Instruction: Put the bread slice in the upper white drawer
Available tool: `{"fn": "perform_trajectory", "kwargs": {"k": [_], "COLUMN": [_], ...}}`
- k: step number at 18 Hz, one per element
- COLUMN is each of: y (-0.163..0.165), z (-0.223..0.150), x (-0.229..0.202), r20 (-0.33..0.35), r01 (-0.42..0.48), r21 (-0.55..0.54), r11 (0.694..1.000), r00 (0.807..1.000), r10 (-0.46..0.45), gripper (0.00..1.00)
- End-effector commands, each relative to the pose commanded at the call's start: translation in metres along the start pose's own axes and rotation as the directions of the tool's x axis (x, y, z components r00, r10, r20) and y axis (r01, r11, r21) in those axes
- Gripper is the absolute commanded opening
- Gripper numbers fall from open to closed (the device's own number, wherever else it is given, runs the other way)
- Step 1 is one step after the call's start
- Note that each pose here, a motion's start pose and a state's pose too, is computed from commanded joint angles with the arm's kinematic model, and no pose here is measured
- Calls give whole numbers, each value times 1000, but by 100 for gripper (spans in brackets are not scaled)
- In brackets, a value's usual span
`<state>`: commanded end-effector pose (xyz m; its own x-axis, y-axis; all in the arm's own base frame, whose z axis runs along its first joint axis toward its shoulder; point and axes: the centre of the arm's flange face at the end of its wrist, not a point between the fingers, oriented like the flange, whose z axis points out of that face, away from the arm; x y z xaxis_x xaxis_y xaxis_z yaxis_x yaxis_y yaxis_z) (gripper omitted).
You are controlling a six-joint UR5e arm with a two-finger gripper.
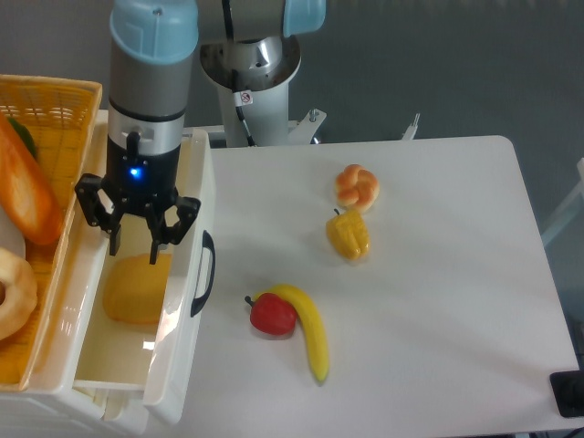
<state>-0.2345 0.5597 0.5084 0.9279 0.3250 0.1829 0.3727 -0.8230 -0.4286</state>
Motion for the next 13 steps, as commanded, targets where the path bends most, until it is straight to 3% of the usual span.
{"fn": "perform_trajectory", "kwargs": {"k": [6, 9, 11, 13], "y": [2, 5, 7, 7], "z": [-24, -32, -33, -34], "x": [-74, -108, -122, -127], "r20": [60, 88, 96, 103], "r01": [105, 75, 64, 49], "r21": [40, 47, 44, 45], "r11": [994, 996, 997, 998], "r00": [992, 993, 993, 993], "r10": [-107, -78, -68, -53], "gripper": [62, 79, 81, 100]}}
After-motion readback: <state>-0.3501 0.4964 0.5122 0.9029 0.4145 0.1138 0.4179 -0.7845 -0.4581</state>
